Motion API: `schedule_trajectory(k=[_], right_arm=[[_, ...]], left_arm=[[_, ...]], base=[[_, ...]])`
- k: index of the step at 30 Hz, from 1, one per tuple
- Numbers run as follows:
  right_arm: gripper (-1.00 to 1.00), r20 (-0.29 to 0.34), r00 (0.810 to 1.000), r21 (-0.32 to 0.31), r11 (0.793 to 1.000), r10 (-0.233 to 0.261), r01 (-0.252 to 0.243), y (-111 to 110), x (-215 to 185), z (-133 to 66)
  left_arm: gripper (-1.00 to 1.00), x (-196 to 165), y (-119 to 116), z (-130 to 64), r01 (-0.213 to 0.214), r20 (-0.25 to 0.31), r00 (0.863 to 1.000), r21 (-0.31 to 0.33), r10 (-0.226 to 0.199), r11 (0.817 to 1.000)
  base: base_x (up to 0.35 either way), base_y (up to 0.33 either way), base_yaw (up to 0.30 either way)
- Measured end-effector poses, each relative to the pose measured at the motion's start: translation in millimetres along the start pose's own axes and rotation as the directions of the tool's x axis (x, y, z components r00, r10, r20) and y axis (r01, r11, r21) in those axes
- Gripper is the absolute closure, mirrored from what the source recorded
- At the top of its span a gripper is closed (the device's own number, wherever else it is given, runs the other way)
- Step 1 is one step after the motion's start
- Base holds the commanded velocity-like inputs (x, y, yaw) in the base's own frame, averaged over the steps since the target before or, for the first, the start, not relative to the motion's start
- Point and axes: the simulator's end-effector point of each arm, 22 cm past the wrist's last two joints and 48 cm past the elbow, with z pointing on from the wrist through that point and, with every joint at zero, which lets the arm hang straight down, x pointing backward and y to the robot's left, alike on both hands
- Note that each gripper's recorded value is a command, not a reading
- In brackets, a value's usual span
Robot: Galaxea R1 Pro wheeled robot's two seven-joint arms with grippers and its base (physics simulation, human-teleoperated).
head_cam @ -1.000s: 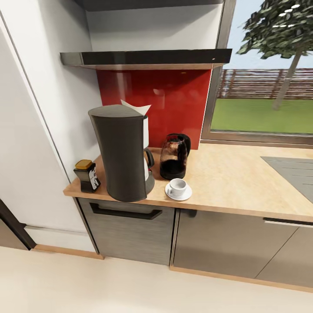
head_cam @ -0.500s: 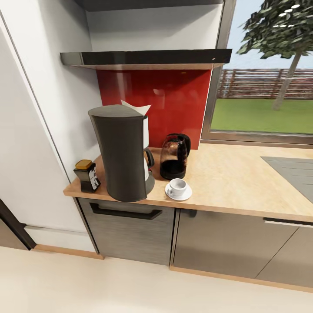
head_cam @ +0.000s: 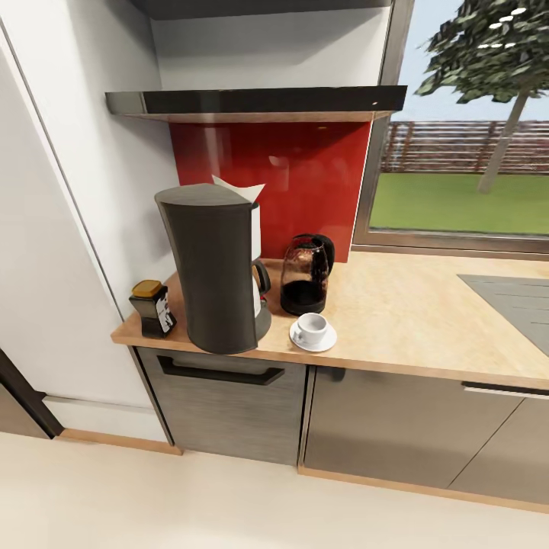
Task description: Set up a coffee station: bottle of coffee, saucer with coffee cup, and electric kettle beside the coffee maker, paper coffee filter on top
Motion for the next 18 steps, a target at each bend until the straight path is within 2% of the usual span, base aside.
schedule_trajectory(k=[15,18], right_arm=[[-1.00,0.000,1.000,0.000,1.000,0.000,0.000,0.0,-0.1,0.0],[-1.00,0.006,1.000,-0.011,1.000,0.002,-0.002,11.5,-5.2,1.2]], left_arm=[[-1.00,0.0,0.0,0.0,0.000,0.000,1.000,0.000,0.000,1.000],[-1.00,8.8,5.5,-1.9,0.006,-0.009,1.000,-0.010,-0.006,1.000]], base=[[0.000,0.000,0.000],[0.000,0.000,0.000]])
